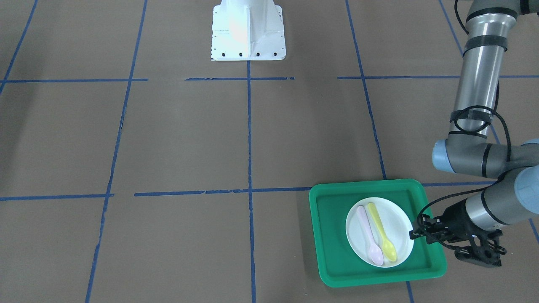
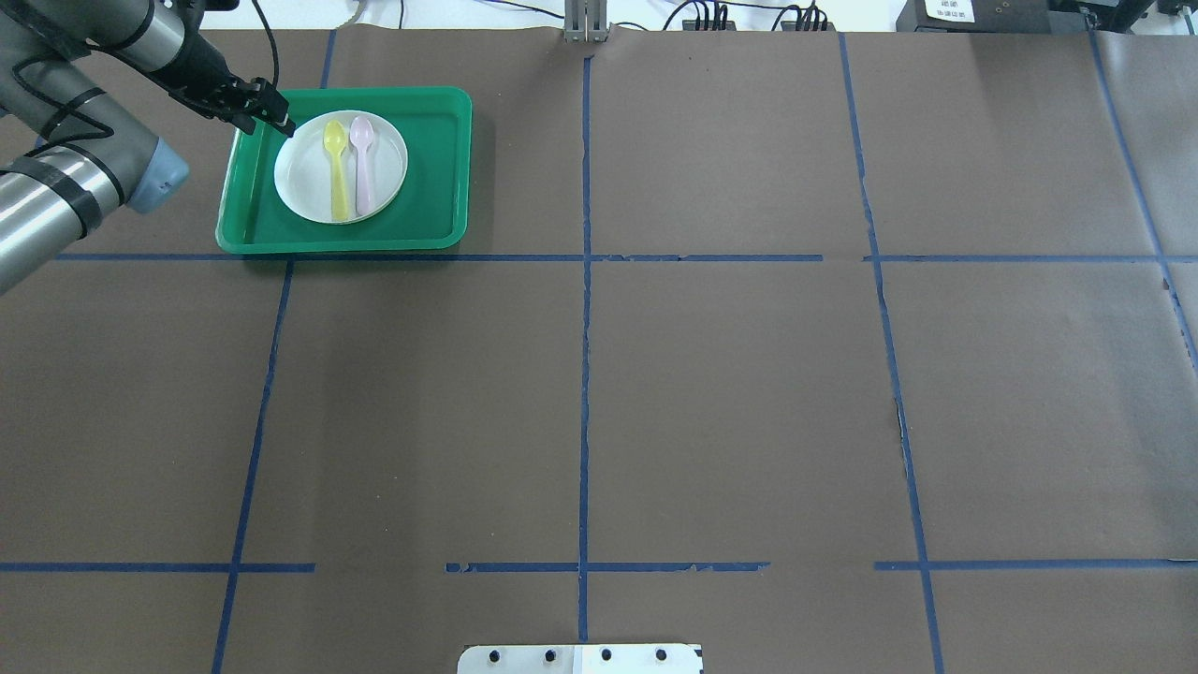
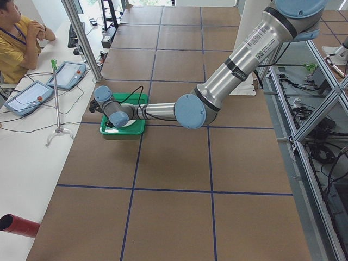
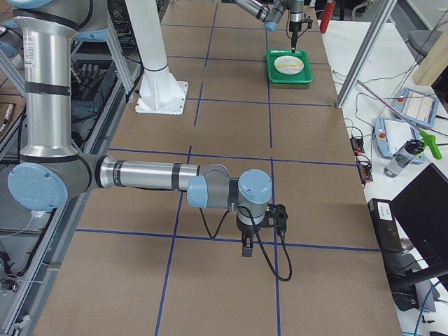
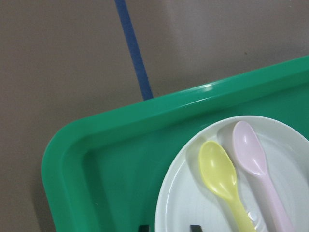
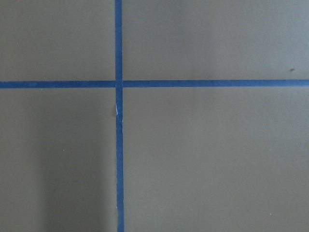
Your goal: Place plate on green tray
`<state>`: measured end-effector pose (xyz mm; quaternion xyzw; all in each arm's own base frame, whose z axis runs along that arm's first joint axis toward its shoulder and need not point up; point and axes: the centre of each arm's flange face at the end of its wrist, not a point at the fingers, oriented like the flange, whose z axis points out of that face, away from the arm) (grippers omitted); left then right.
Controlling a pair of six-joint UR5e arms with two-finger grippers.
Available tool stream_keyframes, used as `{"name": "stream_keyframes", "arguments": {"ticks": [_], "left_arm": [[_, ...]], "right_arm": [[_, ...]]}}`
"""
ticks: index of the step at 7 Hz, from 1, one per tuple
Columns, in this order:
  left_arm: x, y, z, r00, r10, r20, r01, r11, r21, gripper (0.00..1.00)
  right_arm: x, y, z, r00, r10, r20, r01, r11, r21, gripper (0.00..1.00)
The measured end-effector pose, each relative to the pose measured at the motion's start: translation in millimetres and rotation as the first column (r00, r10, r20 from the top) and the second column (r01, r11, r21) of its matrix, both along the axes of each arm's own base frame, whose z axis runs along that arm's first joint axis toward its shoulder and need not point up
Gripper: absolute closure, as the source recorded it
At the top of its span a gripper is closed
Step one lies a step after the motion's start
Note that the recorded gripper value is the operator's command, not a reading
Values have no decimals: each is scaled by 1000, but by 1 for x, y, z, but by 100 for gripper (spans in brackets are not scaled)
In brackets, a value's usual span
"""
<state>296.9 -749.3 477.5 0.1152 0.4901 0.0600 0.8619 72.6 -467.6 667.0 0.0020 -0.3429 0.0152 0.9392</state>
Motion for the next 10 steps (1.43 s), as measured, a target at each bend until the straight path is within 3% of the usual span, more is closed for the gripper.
{"name": "stream_keyframes", "arguments": {"ticks": [2, 5, 8, 10], "left_arm": [[-25, 13, -13, 999, -29, 22, 31, 998, -61, 0], [-140, 69, 0, 992, -37, 124, 48, 995, -89, 0], [-298, 159, 76, 966, 18, 259, -4, 999, -51, 0], [-363, 236, 136, 952, 45, 303, -17, 995, -94, 0]], "right_arm": [[0, 0, 0, 1000, 0, 0, 0, 1000, 0, 0], [0, 0, 0, 1000, 0, 0, 0, 1000, 1, 0], [0, 0, 0, 1000, 0, 0, 0, 1000, 0, 0], [0, 0, 0, 1000, 0, 0, 0, 1000, 0, 0]]}}
